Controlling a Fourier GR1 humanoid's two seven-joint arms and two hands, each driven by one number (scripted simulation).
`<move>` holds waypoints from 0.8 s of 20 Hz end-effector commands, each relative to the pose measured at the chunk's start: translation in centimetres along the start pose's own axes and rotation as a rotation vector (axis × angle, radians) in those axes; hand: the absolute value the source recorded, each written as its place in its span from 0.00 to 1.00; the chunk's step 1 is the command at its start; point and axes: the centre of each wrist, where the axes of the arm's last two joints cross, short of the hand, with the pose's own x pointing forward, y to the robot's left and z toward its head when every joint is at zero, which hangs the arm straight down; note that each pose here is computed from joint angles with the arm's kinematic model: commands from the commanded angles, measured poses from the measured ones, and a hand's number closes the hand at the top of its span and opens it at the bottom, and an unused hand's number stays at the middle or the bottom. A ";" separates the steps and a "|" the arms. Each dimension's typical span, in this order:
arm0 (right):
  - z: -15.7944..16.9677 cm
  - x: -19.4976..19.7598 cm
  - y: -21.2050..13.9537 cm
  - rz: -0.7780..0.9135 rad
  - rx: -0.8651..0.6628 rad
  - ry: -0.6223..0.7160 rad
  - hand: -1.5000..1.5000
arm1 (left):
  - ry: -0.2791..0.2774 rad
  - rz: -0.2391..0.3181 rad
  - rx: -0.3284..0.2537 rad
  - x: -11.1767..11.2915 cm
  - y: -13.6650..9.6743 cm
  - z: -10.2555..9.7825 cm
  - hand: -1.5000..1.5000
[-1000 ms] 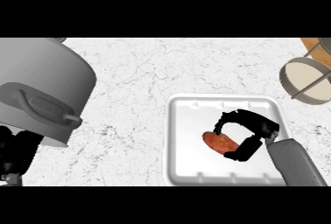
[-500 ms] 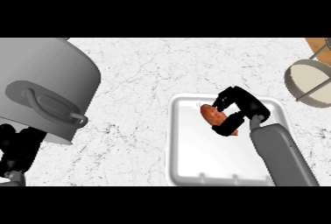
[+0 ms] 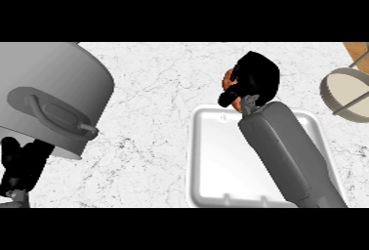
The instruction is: Pick the sweet potato from the tray and place it in the tiered basket
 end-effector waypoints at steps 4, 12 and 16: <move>3.1 7.8 -4.6 -0.043 -0.361 0.137 1.00 | 0.034 0.004 0.017 -1.5 0.3 0.8 0.50; 0.0 6.7 -9.8 -0.117 -0.460 0.133 1.00 | 0.032 0.007 0.005 -1.5 0.2 2.1 0.50; -3.3 3.7 -12.4 -0.175 -0.524 0.124 1.00 | 0.041 0.028 0.018 -0.8 0.5 0.5 0.50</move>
